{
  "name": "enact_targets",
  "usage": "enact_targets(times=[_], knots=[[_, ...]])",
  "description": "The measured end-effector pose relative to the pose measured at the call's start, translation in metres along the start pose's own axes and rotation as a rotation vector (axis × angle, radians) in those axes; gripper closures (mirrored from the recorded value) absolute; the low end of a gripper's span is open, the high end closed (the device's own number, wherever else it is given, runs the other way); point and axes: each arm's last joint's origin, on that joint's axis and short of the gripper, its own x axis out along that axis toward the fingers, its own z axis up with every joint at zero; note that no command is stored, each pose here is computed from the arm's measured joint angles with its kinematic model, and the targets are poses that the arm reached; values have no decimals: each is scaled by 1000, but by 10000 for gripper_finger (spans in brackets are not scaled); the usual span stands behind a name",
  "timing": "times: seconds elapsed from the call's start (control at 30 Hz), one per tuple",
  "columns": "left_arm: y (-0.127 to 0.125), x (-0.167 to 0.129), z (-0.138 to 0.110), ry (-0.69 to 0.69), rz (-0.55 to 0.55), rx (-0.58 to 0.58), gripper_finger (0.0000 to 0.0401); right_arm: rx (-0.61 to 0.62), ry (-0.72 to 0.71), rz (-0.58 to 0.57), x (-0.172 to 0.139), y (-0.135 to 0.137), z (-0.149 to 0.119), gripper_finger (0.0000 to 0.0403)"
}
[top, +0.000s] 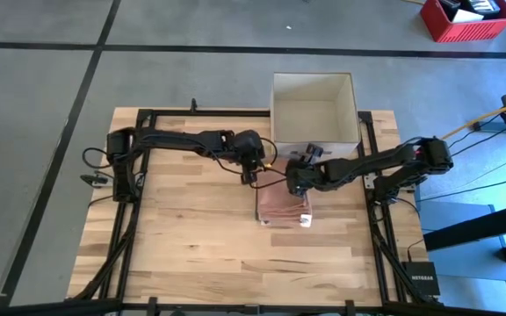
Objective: Fold towel
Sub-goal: Stack the brown towel on top of the gray towel on the table, then return to Home Position
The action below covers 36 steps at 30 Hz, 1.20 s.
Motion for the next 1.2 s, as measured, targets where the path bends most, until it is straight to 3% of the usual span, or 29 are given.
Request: enact_targets(times=[0.13,0.3,0.47,0.67,0.93,1.07,1.2], knots=[[-4,-26,9,2,-58,-5,253,-25,68,97,-20,-8,12,264],[-15,-70,15,-45,-91,33,236,-38,148,292,-54,-26,27,220],[-27,-108,12,-181,-112,81,235,3,20,480,-84,-42,25,213],[-34,-135,-23,-356,-133,55,258,109,-358,618,-109,-57,-7,264],[-35,-147,-79,-560,-169,-79,310,276,-752,727,-84,-52,-78,387],[-35,-153,-98,-606,-184,-116,334,344,-933,755,-73,-47,-100,389],[-34,-155,-115,-639,-189,-119,355,359,-991,773,-65,-43,-114,392]])
